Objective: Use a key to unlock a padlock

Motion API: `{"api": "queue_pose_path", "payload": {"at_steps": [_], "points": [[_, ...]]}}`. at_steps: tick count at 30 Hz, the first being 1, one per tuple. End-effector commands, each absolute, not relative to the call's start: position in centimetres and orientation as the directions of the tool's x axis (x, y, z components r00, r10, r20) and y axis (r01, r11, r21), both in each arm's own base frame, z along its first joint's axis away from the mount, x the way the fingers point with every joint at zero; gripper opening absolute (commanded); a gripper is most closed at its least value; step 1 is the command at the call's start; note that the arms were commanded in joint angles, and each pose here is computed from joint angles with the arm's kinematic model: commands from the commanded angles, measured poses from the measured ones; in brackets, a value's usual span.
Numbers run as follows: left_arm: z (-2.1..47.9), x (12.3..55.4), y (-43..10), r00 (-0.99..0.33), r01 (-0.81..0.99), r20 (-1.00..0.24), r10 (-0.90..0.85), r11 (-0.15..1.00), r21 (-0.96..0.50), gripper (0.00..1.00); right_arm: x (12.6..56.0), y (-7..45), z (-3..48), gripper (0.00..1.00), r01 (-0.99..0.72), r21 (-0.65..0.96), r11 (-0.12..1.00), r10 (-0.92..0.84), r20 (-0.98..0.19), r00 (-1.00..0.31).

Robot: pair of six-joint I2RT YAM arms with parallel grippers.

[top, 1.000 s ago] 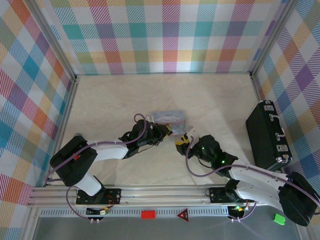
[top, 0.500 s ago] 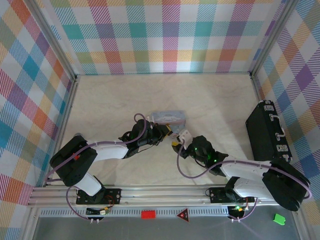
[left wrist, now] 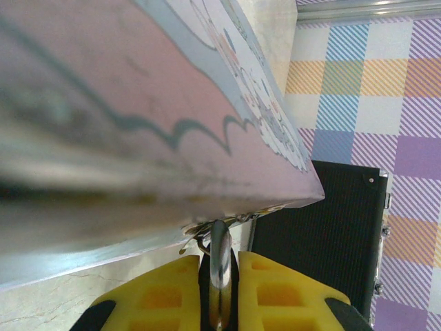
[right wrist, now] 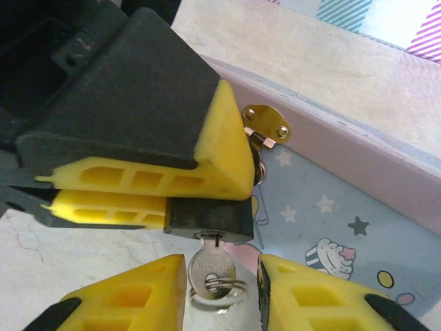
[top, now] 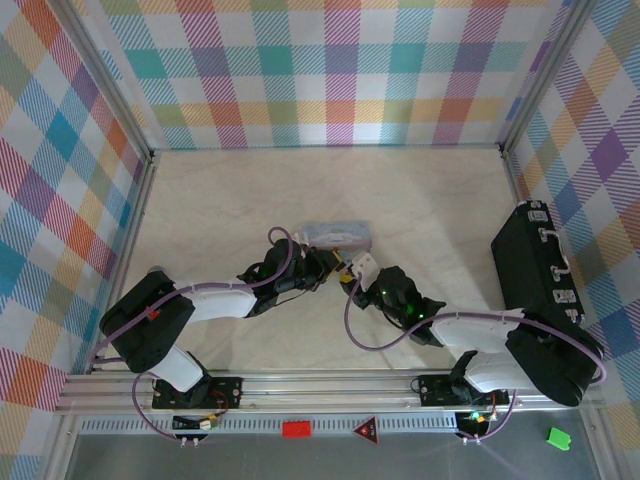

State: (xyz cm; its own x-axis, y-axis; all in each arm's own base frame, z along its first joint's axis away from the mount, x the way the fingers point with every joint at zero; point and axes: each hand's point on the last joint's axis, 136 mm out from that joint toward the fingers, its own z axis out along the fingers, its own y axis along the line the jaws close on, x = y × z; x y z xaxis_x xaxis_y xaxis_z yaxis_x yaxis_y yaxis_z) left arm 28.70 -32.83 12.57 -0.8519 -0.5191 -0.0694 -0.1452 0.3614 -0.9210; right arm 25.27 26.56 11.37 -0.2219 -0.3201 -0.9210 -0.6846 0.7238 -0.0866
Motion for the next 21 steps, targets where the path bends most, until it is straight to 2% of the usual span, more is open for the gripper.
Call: {"api": "queue_pose_path", "payload": {"at_steps": [1,7,17,21], "points": [[15.31,28.27,-34.02,-0.870,-0.091,-0.078,-0.486,0.315,-0.945,0.00,26.44,27.15,12.99,0.31,-0.658,-0.104,0.746,-0.292,-0.939,-0.182],[15.41,28.27,-34.08,-0.870,-0.090,-0.078,-0.487,0.313,-0.946,0.00,26.93,26.79,12.50,0.25,-0.628,-0.098,0.772,-0.285,-0.936,-0.205],[15.19,28.25,-34.24,-0.872,-0.091,-0.077,-0.484,0.314,-0.945,0.00,26.64,27.15,12.69,0.10,-0.632,-0.025,0.775,-0.234,-0.939,-0.250],[15.12,28.26,-34.21,-0.872,-0.092,-0.076,-0.484,0.315,-0.944,0.00,26.54,27.30,12.81,0.07,-0.632,0.005,0.775,-0.213,-0.940,-0.268]]}}
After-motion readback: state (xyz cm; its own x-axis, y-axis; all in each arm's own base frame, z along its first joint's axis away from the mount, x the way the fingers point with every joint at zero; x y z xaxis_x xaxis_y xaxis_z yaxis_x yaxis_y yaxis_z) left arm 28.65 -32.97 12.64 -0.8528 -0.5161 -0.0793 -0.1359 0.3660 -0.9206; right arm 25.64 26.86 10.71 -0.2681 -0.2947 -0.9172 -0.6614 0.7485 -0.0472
